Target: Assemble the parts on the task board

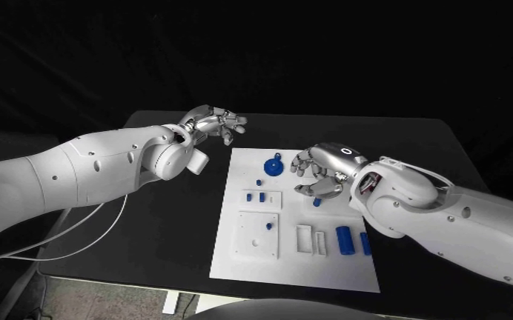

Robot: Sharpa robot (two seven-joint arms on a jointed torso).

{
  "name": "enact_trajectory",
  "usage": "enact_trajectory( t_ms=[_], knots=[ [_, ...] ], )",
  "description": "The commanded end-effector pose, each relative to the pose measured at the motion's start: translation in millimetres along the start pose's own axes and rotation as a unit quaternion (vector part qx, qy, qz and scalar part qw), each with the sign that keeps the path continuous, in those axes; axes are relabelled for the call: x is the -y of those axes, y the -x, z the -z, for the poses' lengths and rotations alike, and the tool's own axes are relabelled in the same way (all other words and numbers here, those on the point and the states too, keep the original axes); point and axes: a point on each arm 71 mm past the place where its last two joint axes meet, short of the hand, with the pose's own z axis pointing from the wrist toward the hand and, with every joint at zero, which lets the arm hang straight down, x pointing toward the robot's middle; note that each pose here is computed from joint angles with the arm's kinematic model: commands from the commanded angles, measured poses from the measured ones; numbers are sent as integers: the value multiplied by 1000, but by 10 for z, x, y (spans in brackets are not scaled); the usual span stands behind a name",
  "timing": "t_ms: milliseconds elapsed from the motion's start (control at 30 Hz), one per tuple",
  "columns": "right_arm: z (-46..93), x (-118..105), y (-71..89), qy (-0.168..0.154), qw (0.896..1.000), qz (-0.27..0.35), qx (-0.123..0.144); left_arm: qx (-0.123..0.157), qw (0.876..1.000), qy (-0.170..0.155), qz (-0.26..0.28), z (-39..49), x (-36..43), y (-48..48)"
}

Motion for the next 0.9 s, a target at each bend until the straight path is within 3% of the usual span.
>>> enact_trajectory(
  t_ms=[33, 233, 533, 900],
  knots=[
    [78, 191, 46, -18, 1000, -4, -13, -8, 1000, -4, 4, -11, 13, -25],
    [185, 438, 40, -60, 996, 14, -59, -7, 1000, -3, 4, -13, 9, -19],
    [211, 451, -94, -64, 991, 29, -114, -5, 1000, -2, 3, -12, 2, 2],
    [187, 440, -360, -67, 988, 47, -130, -6, 1000, -2, 3, -13, -2, 3]
  ],
)
